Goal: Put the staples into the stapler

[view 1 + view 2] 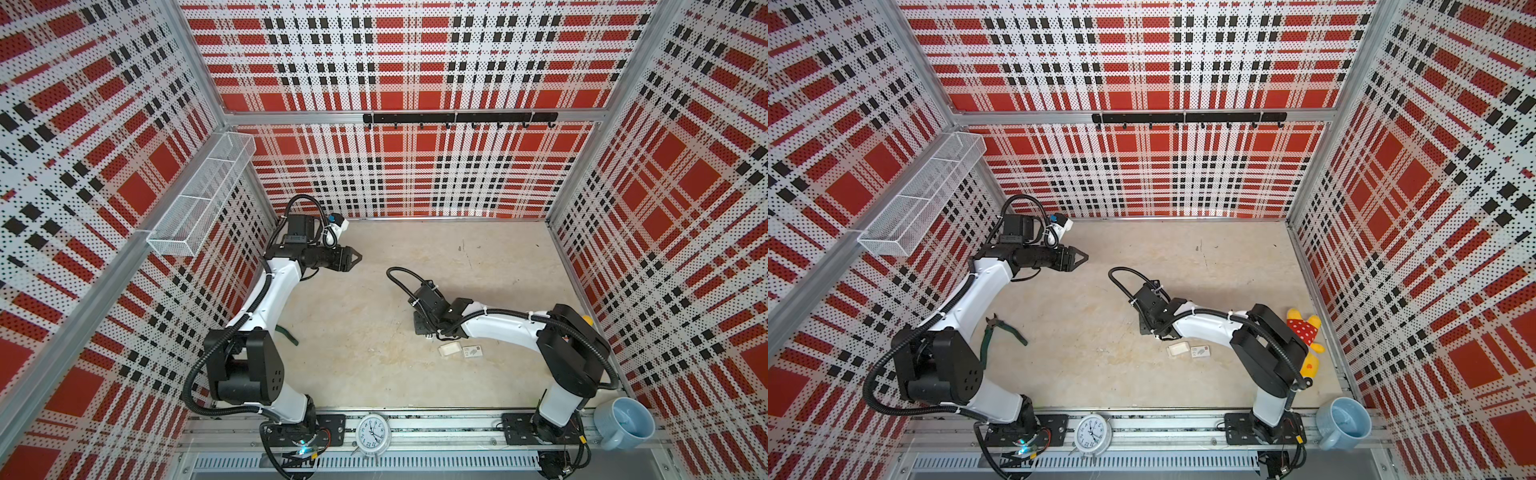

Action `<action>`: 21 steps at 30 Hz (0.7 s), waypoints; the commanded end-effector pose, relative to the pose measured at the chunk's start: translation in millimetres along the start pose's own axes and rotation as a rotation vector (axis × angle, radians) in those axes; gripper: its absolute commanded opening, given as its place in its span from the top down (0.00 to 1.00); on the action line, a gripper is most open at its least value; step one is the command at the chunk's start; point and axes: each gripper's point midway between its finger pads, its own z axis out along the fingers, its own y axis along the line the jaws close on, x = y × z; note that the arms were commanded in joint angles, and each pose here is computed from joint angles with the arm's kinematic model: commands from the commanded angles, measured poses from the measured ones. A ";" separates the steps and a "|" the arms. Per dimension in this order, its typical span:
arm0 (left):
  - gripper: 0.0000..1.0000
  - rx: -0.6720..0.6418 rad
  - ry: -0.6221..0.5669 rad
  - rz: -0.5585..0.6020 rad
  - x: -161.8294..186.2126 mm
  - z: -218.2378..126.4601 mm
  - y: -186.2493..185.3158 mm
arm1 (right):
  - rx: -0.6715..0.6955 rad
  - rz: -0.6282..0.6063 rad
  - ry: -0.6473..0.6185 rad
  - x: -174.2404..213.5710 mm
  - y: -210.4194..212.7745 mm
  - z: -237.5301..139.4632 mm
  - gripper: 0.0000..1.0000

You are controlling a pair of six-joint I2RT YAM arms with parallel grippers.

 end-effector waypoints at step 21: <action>0.13 0.235 0.074 0.153 19.1 -17.2 -64.5 | -0.040 -0.121 0.104 22.6 -20.1 17.7 0.65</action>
